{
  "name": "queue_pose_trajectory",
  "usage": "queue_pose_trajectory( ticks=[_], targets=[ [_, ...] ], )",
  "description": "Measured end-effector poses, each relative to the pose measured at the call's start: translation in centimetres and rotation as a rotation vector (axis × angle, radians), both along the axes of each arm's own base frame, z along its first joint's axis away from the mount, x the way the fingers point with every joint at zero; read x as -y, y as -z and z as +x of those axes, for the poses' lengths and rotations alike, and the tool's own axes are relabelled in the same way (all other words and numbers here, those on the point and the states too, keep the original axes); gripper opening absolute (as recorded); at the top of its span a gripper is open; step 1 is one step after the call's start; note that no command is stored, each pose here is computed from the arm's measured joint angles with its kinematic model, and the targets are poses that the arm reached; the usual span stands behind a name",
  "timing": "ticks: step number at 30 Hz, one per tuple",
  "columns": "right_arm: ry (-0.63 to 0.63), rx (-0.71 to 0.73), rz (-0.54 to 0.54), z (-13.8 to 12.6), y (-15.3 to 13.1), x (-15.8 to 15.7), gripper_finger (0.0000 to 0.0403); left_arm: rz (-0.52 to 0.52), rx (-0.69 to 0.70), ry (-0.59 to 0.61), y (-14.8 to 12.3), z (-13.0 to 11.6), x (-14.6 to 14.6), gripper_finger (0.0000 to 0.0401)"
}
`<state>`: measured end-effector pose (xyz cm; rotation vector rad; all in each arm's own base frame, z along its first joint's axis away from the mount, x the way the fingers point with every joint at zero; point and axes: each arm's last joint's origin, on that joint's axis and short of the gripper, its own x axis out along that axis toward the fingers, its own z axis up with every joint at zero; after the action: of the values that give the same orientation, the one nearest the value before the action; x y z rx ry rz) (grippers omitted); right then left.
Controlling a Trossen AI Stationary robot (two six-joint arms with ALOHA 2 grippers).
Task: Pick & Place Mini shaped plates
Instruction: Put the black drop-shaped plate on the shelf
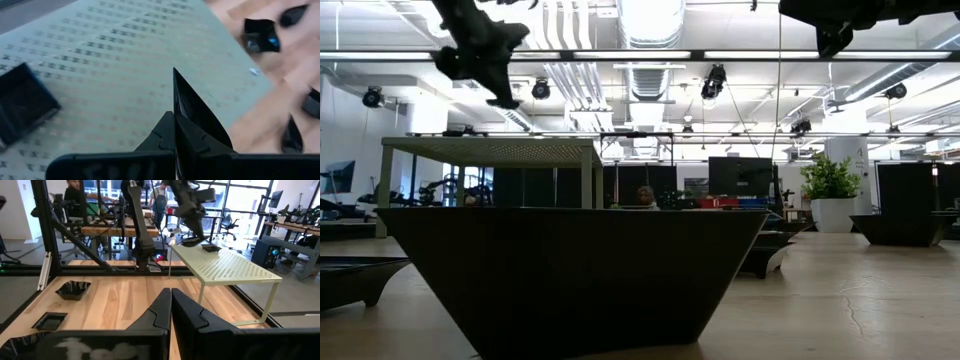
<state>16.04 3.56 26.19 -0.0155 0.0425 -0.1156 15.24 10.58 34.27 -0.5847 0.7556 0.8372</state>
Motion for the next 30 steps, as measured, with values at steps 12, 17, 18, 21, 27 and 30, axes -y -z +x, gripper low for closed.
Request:
queue_pose_trajectory(
  ticks=[12, 17, 18, 21, 27, 30],
  targets=[
    [-0.001, 0.000, -0.002, 0.0, 0.0, 0.0, 0.0008, -0.048, -0.078, -0.046, 2.2, 0.9, -4.3, 0.0000],
    [0.000, 0.000, -0.002, 0.0, 0.0, 0.0, 0.0008, -0.063, -0.107, -0.066, 3.0, 1.4, -5.4, 0.0000],
    [0.000, 0.000, -0.002, 0.0, 0.0, 0.0, 0.0008, -0.067, -0.111, -0.071, 3.1, 1.4, -5.5, 0.0000],
    [0.000, 0.001, -0.001, 0.0, 0.0, 0.0, 0.0008, -0.070, -0.119, -0.082, 3.3, 1.3, -5.8, 0.0000],
    [0.000, 0.000, -0.002, 0.0, 0.0, 0.0, 0.0008, -0.073, -0.126, -0.081, 3.3, 1.3, -5.8, 0.0000],
    [0.000, 0.001, -0.001, 0.0, 0.0, 0.0, 0.0008, -0.078, -0.132, -0.081, 3.4, 1.2, -5.8, 0.0000]
  ],
)
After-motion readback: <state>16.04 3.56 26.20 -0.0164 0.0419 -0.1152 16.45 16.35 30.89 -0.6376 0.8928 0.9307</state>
